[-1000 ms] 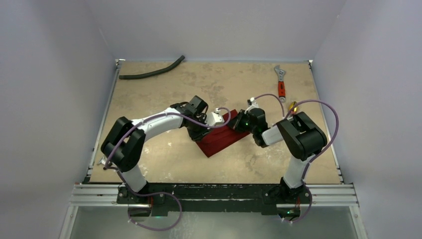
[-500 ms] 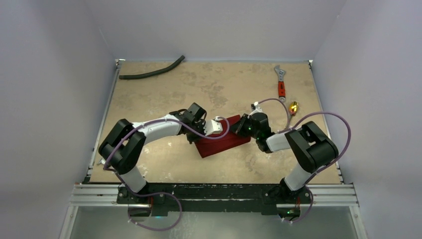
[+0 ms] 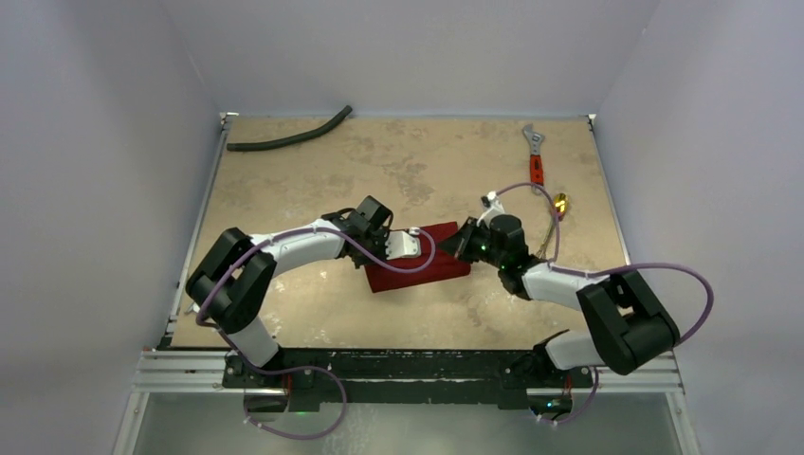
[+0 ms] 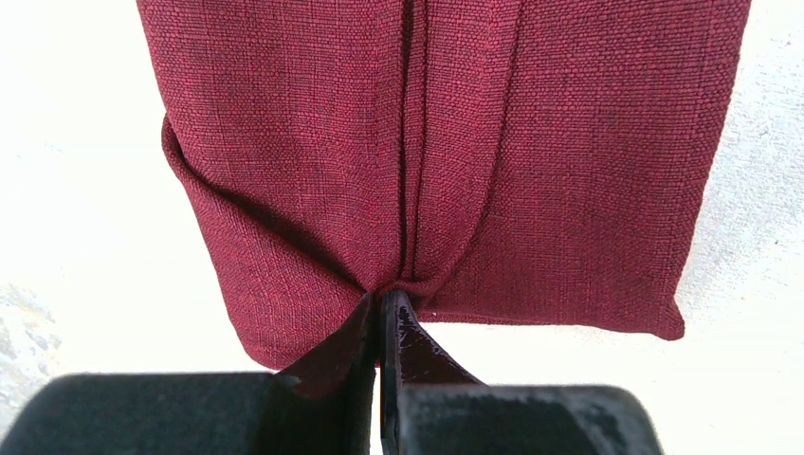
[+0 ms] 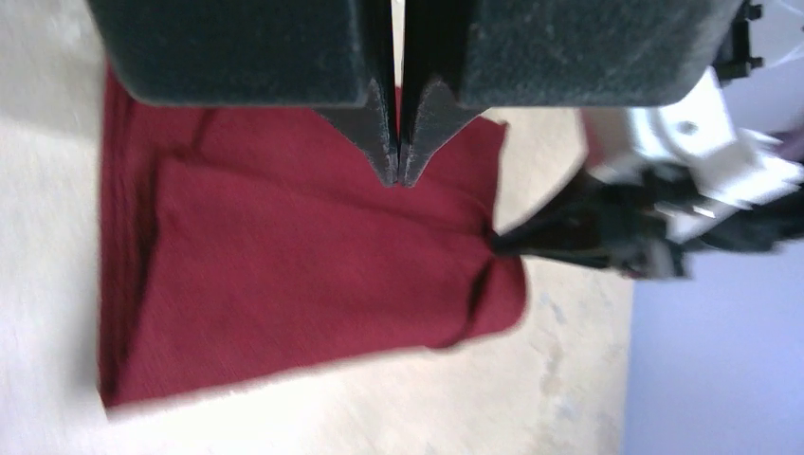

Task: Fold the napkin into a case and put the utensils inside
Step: Smooth out the 2/3-rectangle-folded napkin at the center of the board.

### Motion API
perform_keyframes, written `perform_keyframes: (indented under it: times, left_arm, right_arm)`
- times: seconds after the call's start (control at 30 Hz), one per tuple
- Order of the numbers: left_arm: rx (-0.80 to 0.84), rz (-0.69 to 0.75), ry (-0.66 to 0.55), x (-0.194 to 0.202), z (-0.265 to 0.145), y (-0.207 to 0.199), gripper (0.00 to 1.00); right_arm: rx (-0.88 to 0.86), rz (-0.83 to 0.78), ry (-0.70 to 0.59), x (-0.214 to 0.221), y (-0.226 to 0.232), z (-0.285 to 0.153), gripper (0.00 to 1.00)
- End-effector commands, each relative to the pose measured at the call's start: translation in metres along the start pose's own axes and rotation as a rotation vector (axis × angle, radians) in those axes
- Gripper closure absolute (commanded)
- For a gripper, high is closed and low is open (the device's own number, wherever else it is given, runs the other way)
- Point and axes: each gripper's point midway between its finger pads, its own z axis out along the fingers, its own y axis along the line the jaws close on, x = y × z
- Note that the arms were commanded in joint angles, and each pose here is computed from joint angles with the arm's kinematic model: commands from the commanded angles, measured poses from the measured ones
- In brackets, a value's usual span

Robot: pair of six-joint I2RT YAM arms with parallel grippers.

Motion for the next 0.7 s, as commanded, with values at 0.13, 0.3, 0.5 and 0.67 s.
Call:
perform_keyframes:
  times: [0.13, 0.3, 0.5, 0.67]
  left_arm:
    - [-0.061, 0.071, -0.023, -0.008, -0.016, 0.016, 1.0]
    - [-0.059, 0.09, -0.03, -0.012, -0.018, 0.018, 1.0]
    - [-0.065, 0.083, -0.063, -0.029, -0.027, 0.029, 1.0]
    - [-0.059, 0.075, -0.091, -0.043, -0.039, 0.035, 1.0]
  right_arm:
    - [0.102, 0.098, 0.122, 0.055, -0.043, -0.012, 1.0]
    - [0.136, 0.129, 0.169, 0.067, -0.054, -0.007, 1.0]
    - [0.21, 0.163, 0.148, 0.071, -0.072, -0.008, 1.0]
    - [0.248, 0.176, 0.12, 0.071, -0.081, -0.009, 1.0]
